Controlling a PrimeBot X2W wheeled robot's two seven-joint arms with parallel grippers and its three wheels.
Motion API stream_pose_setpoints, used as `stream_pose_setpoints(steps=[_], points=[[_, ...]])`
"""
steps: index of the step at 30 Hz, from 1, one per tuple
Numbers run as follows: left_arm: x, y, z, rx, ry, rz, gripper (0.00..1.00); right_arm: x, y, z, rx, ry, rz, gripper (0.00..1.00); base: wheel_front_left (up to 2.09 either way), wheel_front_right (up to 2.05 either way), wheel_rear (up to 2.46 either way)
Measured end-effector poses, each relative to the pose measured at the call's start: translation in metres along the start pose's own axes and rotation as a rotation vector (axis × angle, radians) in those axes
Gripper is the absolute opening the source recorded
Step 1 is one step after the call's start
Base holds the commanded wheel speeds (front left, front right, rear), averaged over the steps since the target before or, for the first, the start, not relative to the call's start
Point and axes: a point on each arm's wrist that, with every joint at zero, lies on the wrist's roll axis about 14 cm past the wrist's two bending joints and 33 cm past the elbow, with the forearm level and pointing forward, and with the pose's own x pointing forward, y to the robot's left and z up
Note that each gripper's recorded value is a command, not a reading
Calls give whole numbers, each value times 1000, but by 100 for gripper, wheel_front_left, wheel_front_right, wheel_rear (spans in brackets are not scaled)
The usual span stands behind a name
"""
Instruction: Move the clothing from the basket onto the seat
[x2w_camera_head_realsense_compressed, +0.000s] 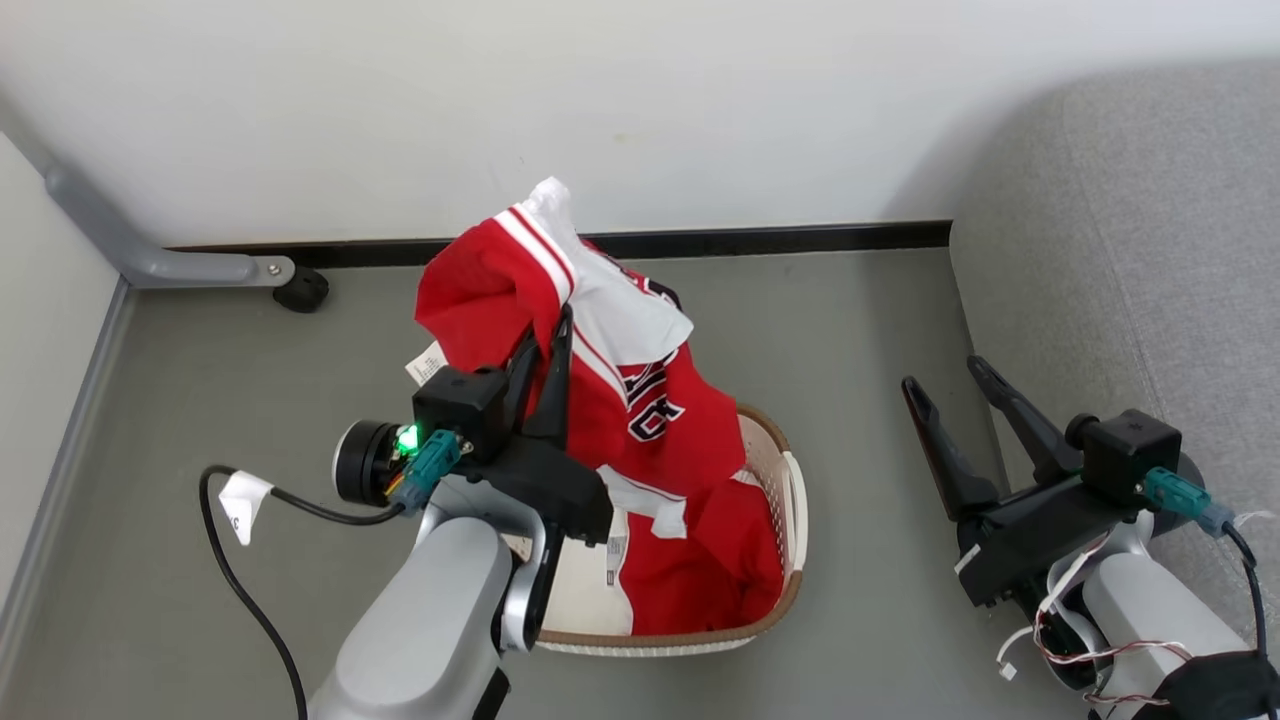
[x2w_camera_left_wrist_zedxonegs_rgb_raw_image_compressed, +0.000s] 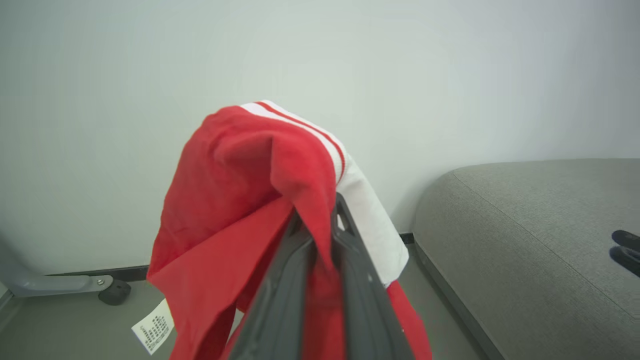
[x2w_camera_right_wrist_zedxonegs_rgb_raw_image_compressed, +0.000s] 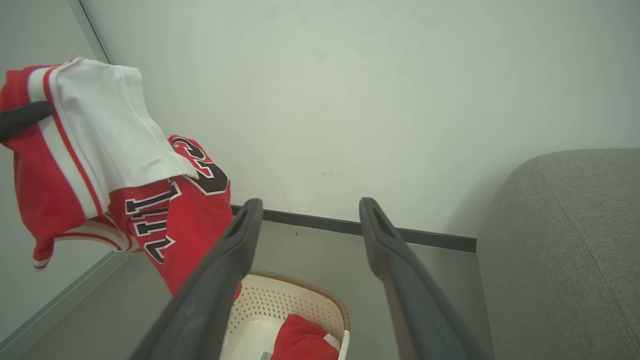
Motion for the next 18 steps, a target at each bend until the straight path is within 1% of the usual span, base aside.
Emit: stream_pose_setpoints(steps=[10, 18], points=[[-3, -27, 54, 59, -166, -86, 0, -6, 11, 1, -5, -6, 8, 100, 0, 0, 0], [-5, -35, 73, 82, -224, -114, 0, -6, 14, 2, -12, -9, 14, 100, 0, 0, 0]])
